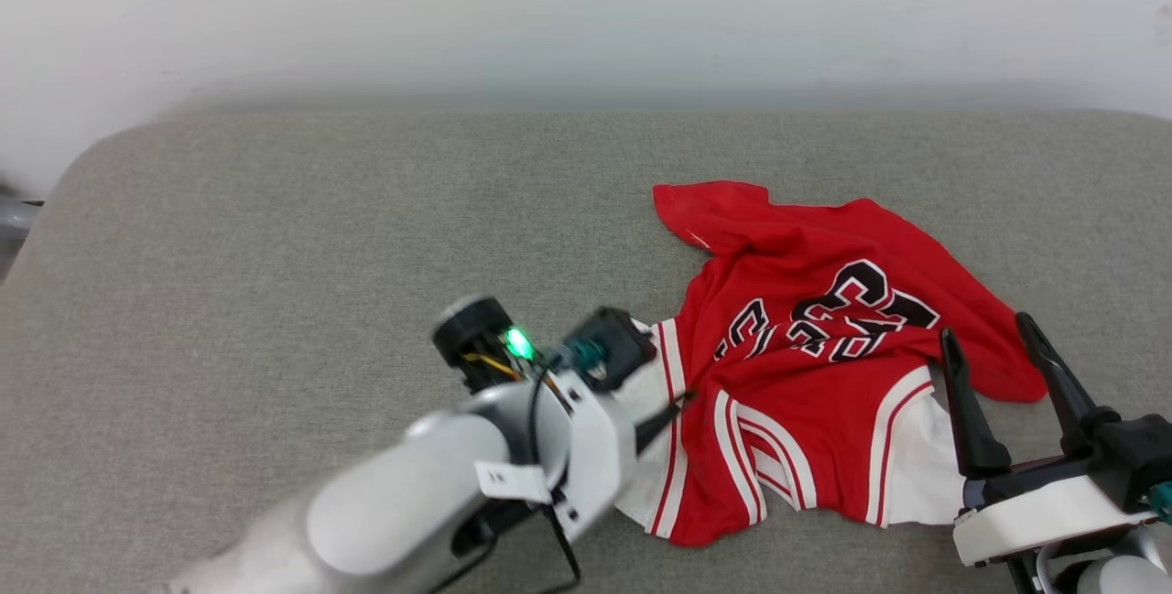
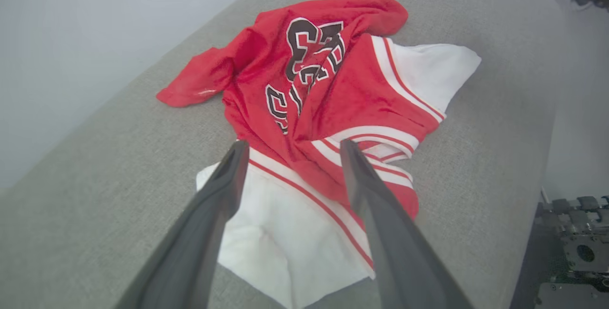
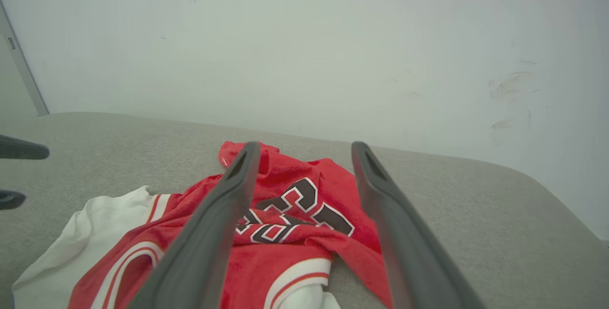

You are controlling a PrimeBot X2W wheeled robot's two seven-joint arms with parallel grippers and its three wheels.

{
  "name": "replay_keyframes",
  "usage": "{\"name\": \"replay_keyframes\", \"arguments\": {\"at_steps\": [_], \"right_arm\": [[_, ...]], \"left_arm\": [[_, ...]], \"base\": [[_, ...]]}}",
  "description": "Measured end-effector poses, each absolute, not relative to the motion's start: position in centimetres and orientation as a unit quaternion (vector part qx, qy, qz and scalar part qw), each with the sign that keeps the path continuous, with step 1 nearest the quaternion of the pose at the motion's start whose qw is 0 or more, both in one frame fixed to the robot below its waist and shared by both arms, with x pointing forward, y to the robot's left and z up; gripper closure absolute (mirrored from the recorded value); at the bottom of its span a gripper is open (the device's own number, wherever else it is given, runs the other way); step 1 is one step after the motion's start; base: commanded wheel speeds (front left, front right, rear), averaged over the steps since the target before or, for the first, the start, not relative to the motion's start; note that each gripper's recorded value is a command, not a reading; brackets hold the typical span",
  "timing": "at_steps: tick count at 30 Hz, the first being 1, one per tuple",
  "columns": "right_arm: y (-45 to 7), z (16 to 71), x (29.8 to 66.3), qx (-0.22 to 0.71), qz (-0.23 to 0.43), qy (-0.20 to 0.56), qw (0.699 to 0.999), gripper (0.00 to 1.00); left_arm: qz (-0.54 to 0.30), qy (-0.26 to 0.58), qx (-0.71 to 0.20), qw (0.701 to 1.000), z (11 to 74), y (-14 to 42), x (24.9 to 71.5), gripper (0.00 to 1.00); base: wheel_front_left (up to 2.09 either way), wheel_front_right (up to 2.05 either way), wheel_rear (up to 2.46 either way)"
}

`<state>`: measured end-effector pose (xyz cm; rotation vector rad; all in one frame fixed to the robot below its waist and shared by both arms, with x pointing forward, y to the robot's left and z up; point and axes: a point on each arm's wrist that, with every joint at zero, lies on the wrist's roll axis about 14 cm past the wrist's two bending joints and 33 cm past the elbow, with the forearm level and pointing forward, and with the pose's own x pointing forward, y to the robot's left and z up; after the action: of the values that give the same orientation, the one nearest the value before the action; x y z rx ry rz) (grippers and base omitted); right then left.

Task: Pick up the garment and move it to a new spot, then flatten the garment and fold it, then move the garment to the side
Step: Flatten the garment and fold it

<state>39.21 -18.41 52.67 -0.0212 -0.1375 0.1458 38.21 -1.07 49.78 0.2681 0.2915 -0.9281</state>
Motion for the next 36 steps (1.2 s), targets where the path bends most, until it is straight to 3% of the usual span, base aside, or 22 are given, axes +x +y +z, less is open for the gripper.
{"name": "replay_keyframes", "arguments": {"at_steps": [7, 11, 21, 36], "right_arm": [[-18.0, 52.6, 39.3, -0.007, 0.077, -0.068, 0.995, 0.00], [-18.2, 52.2, 39.4, -0.007, 0.074, -0.062, 0.995, 0.00], [-18.8, 51.9, 39.9, -0.007, 0.065, -0.058, 0.996, 0.00], [-19.1, 50.3, 41.6, -0.011, 0.062, -0.038, 0.997, 0.00]], "left_arm": [[-0.399, 0.120, 0.161, 0.895, 53.5, 2.8, 41.7, 0.00], [-0.387, 0.166, 0.170, 0.891, 52.9, 4.4, 42.7, 0.00], [-0.395, 0.309, 0.183, 0.846, 47.4, 5.5, 41.7, 0.00], [-0.393, 0.427, 0.175, 0.795, 38.8, 5.3, 40.7, 0.00]], "base": [[0.00, 0.00, 0.00], [0.00, 0.00, 0.00], [0.00, 0.00, 0.00], [0.00, 0.00, 0.00]]}}
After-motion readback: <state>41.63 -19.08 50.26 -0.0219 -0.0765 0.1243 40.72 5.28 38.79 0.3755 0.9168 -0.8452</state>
